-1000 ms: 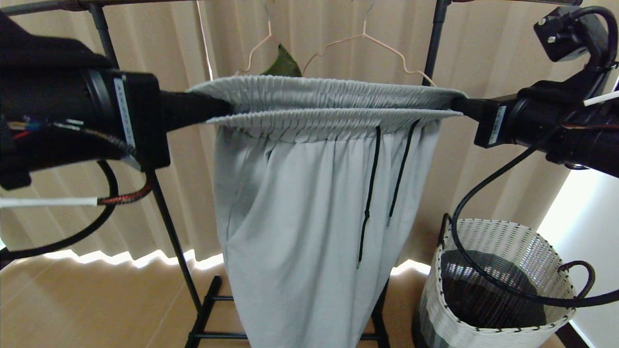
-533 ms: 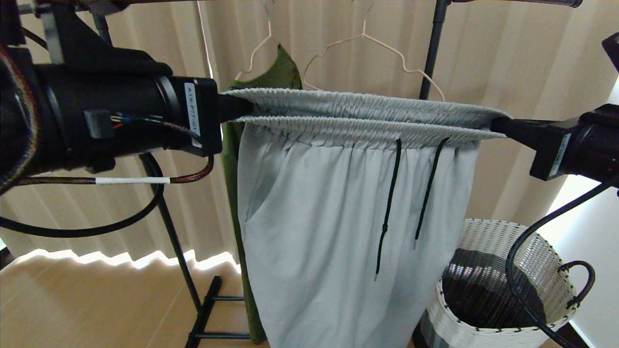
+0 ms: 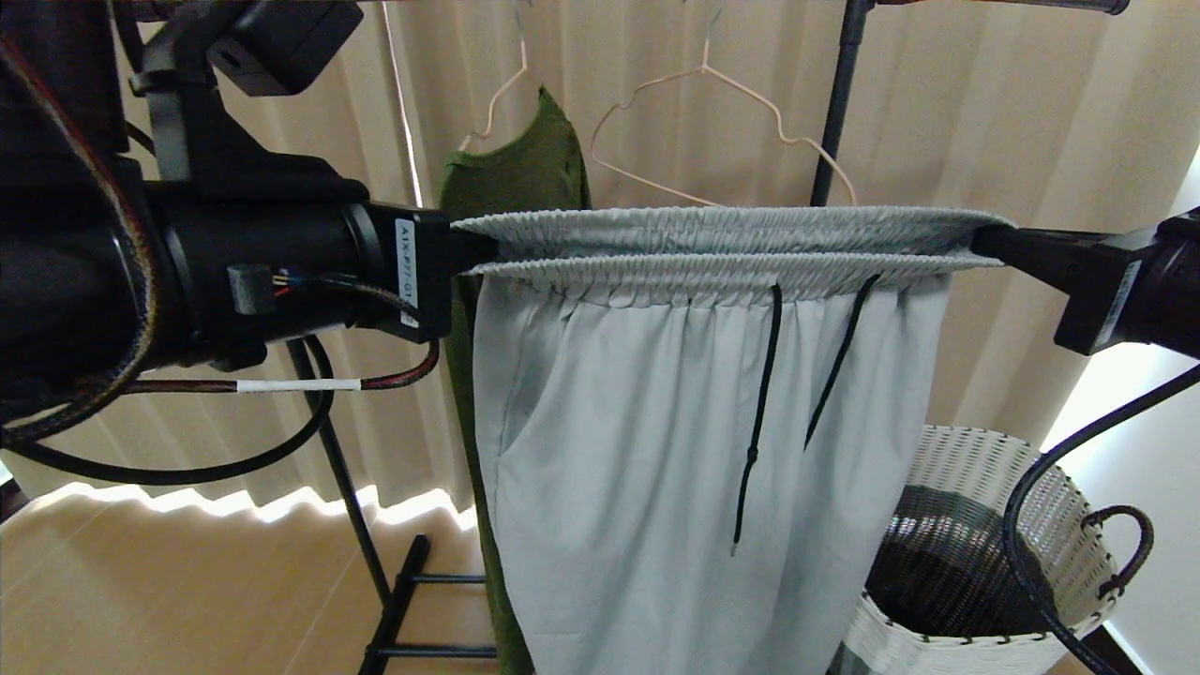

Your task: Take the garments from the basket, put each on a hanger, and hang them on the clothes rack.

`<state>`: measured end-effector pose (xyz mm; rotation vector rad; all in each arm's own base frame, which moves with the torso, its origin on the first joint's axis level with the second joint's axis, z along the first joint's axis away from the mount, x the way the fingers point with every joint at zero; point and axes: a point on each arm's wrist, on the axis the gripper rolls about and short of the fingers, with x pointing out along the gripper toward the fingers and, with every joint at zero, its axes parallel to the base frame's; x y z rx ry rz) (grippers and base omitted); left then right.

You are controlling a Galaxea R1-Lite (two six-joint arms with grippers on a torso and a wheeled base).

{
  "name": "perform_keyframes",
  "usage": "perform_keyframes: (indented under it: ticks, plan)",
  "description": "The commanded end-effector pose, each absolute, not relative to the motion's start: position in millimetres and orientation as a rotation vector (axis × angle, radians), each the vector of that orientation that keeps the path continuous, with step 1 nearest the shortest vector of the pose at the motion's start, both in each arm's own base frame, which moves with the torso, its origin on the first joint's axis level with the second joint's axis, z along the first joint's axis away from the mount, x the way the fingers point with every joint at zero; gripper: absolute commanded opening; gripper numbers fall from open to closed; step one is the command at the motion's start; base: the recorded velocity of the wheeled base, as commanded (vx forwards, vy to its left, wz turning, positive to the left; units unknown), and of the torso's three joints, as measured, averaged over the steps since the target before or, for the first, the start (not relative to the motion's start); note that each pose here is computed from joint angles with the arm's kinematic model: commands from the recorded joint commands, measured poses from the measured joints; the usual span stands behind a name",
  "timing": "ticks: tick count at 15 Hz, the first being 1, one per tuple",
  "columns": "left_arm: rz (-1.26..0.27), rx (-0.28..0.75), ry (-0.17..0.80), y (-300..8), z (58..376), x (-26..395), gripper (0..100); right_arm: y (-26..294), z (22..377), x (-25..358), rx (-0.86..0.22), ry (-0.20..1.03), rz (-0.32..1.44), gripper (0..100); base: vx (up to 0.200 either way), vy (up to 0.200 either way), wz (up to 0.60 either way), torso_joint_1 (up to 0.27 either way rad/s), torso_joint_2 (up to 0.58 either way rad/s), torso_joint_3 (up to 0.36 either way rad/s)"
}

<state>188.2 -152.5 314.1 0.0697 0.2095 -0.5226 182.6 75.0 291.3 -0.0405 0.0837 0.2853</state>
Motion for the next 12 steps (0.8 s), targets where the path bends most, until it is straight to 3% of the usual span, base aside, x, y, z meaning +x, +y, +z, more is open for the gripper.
perform_keyframes:
  ticks: [1,4,5,8,10,12]
  plan:
    - [-0.523,0.073,0.216,-153.4,312.4,189.4,0,74.9,292.1,182.2,-0.041,0.082,0.286,0,0.000,0.000,0.00,0.000,0.00,0.000]
    - [-0.523,0.072,0.215,-153.1,312.8,189.0,0,75.1,290.6,182.6,-0.043,0.090,0.287,0,0.000,0.000,0.00,0.000,0.00,0.000]
    - [-0.521,0.073,0.215,-153.1,312.8,189.0,0,75.1,290.1,182.6,-0.043,0.091,0.287,100,0.000,0.000,0.00,0.000,0.00,0.000]
    - [-0.515,0.078,0.227,-151.7,308.7,189.2,0,74.5,286.7,182.0,-0.047,0.101,0.285,100,0.000,0.000,0.00,0.000,0.00,0.000]
    - [-0.461,0.108,0.266,-144.9,295.3,190.0,0,64.6,267.0,180.0,-0.139,0.161,0.222,100,0.000,0.000,0.00,0.000,0.00,0.000]
    - [-0.420,0.120,0.289,-138.1,287.1,191.5,0,57.8,255.4,168.0,-0.222,0.140,0.218,100,0.000,0.000,0.00,0.000,0.00,0.000]
